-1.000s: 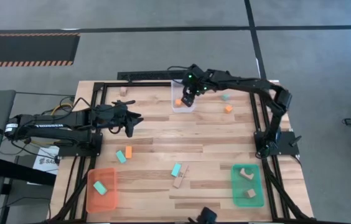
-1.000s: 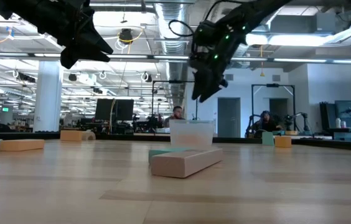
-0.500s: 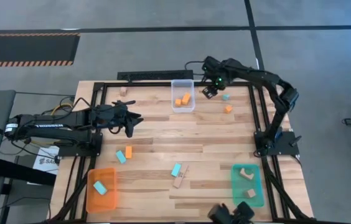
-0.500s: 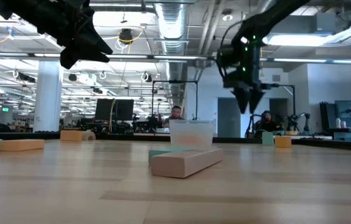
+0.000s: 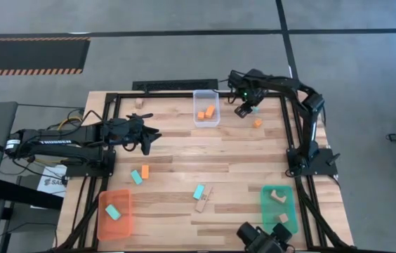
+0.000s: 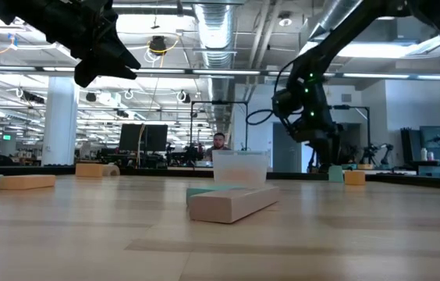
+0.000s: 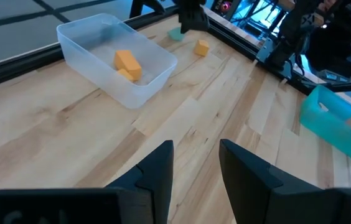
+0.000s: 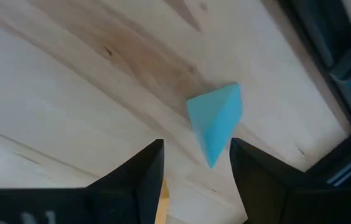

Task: Sort & place blocks by color
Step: Put the sky blue block into the transparent orange bin

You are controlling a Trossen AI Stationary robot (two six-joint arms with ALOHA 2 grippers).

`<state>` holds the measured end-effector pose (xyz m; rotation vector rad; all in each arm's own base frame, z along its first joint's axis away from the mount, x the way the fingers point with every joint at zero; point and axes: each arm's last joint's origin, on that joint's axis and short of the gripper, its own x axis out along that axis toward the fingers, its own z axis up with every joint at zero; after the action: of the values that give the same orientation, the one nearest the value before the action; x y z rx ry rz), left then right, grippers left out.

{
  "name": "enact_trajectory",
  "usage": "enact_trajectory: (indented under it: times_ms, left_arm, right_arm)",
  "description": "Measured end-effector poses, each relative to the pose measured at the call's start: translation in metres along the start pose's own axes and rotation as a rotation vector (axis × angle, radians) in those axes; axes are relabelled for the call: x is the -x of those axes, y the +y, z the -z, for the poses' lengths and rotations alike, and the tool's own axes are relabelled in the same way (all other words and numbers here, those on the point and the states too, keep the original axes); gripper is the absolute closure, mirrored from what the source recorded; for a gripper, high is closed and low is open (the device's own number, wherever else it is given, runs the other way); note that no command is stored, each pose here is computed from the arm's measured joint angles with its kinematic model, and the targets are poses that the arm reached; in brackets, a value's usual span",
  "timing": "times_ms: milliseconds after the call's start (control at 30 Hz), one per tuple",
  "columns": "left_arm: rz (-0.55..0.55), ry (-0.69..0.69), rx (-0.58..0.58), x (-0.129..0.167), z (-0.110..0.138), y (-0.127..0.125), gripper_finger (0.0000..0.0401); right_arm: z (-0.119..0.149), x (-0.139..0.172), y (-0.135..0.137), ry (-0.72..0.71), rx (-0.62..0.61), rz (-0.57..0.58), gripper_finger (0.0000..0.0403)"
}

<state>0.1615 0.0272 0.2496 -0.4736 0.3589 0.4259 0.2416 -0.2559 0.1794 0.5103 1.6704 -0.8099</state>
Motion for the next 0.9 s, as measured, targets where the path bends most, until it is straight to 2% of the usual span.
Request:
enact_trajectory:
  times_ms: [300,500,733,900]
  left_arm:
    - [-0.006,0.001,0.004,0.0,0.0,0.0,0.0285]
    - [-0.014,0.003,0.007,0.0,0.001,0.001,0.0285]
    - [-0.03,-0.005,0.003,0.0,0.0,0.001,0.0285]
    - [-0.03,-0.005,-0.008,0.0,0.0,0.001,0.0285]
  right_arm:
    - [-0.007,-0.025,-0.007,0.081,0.02,0.019,0.0232]
    - [-0.008,-0.026,-0.005,0.077,0.041,0.021,0.03]
    - [-0.004,-0.011,0.001,0.03,0.073,-0.006,0.039]
    - [0.011,0.025,0.013,-0.053,0.063,-0.093,0.0396]
